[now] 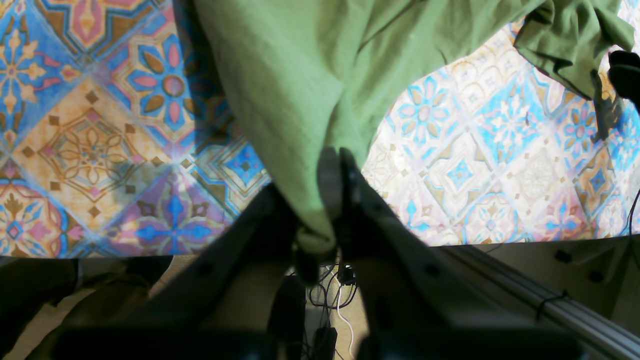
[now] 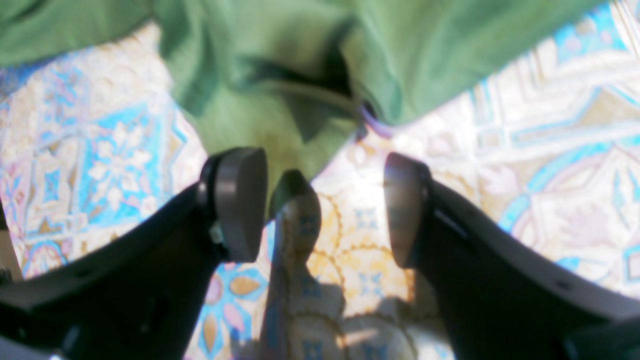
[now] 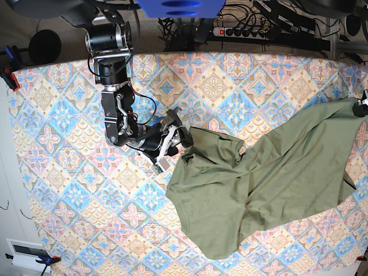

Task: Layout the t-shirt on the table in an organized manner, then fold the t-shirt properly

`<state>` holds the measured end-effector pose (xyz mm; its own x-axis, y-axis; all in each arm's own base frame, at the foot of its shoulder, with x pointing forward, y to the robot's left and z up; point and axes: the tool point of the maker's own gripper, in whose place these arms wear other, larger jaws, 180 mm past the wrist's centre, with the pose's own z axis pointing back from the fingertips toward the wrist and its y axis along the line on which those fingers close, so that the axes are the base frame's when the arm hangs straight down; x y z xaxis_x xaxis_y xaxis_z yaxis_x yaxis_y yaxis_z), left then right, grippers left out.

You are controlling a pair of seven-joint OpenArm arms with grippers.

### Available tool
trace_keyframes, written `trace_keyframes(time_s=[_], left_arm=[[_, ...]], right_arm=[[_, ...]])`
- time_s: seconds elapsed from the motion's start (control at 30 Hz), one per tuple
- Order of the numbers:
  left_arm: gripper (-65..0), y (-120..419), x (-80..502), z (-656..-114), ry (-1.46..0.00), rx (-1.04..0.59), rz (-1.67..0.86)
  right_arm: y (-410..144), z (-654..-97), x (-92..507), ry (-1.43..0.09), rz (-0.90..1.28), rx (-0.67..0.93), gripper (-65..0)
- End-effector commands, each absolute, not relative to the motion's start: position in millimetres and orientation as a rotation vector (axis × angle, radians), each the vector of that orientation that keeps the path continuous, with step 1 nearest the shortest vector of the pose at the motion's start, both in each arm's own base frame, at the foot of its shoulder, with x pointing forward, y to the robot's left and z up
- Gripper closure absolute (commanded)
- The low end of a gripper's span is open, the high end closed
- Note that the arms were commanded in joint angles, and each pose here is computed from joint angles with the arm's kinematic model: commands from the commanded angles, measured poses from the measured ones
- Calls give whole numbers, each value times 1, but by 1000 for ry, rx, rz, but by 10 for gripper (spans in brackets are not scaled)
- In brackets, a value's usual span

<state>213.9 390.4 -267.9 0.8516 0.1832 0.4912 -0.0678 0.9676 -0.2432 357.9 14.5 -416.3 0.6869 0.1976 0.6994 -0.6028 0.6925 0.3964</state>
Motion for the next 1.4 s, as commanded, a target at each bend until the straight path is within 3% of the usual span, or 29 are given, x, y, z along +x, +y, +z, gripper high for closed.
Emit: trace_keyframes(time_s=[0.0,0.4,0.47,0.63,0.7,1.13,1.37], left_arm=[[0,394,227,-250,-589,-203,110],[0,391,230,-250,-609,-219,120],[0,391,230,-250,-611,-219,120],[0,390,235,-247,-634,-228,123],[0,384,247,-242,-696,-266,142],[0,339,293,-235,-921,-502,240],[0,277,309,-261,-855,-646,186]], right_arm=[[27,-405,366,-701,495,691,-356],[71,-418,350,-651,442,807,-346],[71,-418,350,-653,442,807,-287],[67,-406,358,-690,448,798,0],[59,-394,365,-723,465,775,0],[-166,-302,415,-1005,243,518,-9],[-260,-255,410,-1111,158,428,-9]])
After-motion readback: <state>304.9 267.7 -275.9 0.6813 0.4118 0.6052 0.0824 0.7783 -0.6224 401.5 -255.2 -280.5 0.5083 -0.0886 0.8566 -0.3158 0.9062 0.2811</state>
